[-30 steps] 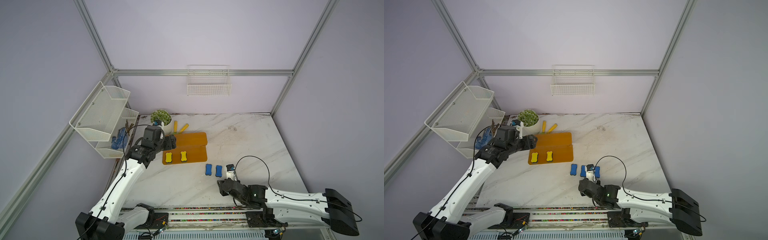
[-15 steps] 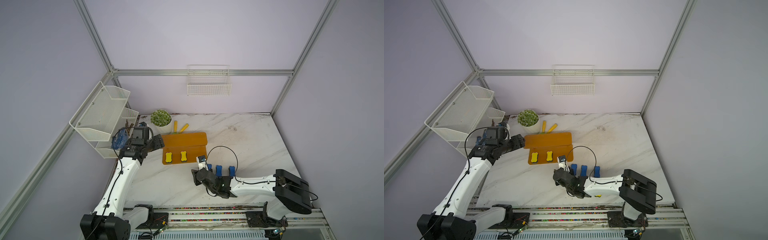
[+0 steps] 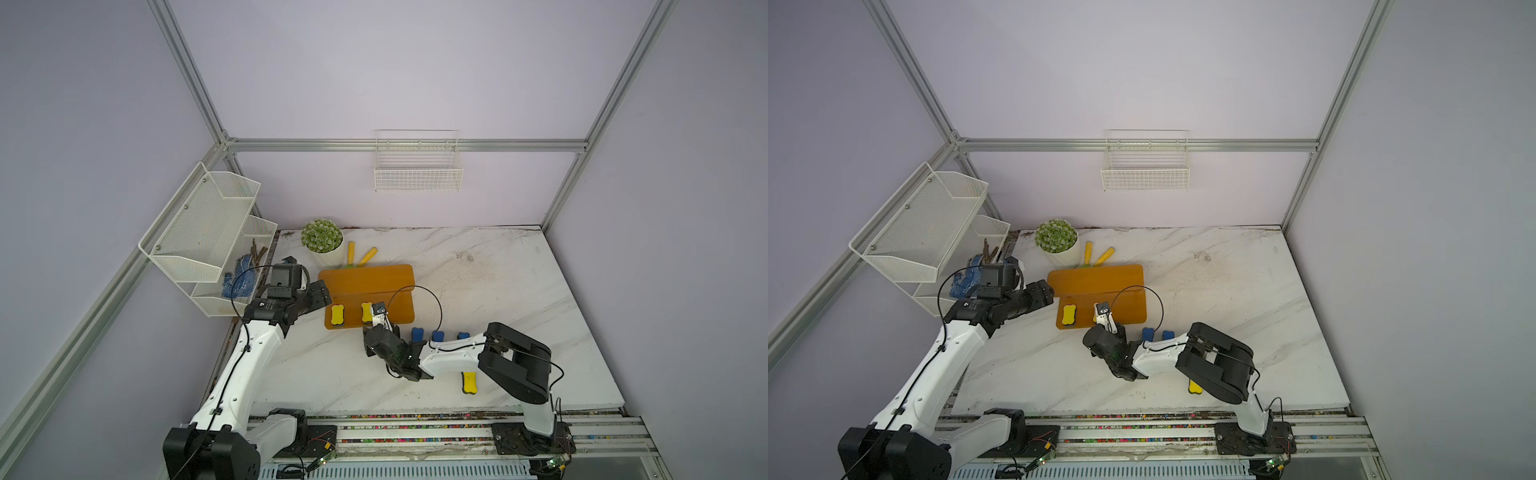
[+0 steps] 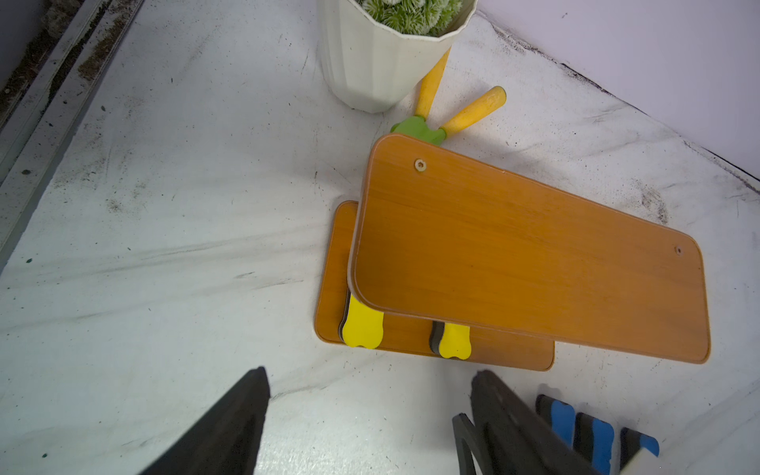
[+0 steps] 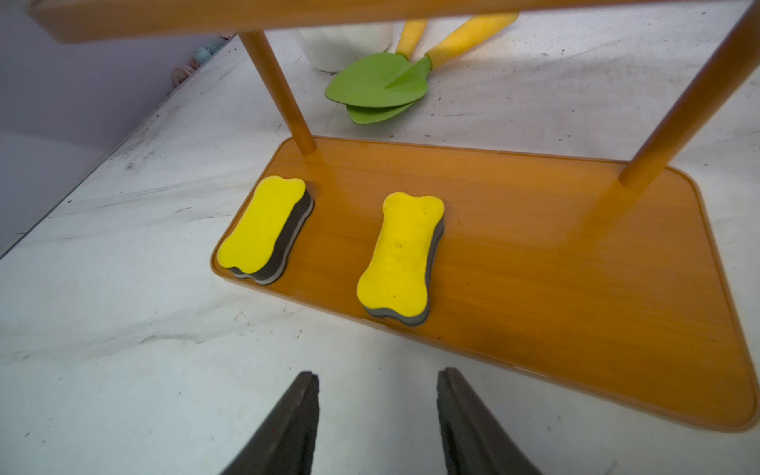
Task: Remove the whiteboard erasers from the shelf
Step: Pick up the whiteboard eraser from the shelf.
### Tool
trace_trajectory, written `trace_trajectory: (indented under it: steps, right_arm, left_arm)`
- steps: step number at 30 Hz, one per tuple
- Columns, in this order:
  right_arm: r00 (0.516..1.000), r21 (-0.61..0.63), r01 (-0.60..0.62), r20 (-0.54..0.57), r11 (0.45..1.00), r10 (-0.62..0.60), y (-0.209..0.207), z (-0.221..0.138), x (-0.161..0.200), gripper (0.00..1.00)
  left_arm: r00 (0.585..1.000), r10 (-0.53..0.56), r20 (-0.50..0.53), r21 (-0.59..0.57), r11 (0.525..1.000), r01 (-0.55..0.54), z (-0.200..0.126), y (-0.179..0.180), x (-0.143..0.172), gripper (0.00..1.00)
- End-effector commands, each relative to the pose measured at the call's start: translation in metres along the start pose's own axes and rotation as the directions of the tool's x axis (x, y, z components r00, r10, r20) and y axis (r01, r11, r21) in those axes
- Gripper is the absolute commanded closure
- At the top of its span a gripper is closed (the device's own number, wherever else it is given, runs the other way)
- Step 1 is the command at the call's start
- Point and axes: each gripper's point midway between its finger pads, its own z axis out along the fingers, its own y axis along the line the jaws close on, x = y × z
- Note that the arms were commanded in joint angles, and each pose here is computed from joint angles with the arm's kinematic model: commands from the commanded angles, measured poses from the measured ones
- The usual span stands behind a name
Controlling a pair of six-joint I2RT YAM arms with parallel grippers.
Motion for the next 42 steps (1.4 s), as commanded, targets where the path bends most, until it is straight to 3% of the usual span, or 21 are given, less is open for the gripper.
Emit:
trace_trajectory:
  steps: [1, 22, 42]
  right_arm:
    - [0.997, 0.039, -0.012, 0.079, 0.999, 0.009, 0.003, 0.008, -0.019, 0.48]
    - [0.989, 0.093, 0.012, 0.144, 0.996, -0.026, -0.007, 0.041, -0.026, 0.44]
    - [0.992, 0.131, 0.031, 0.115, 0.991, -0.046, -0.013, 0.063, -0.014, 0.43]
  left_arm:
    - [0.998, 0.012, 0.064, 0.020, 1.000, -0.013, -0.010, -0.004, -0.015, 0.19]
    - [0.999, 0.015, 0.047, 0.054, 0.998, -0.017, -0.011, -0.010, -0.010, 0.19]
    - [0.999, 0.019, 0.039, 0.064, 0.998, -0.021, -0.012, -0.011, -0.008, 0.19]
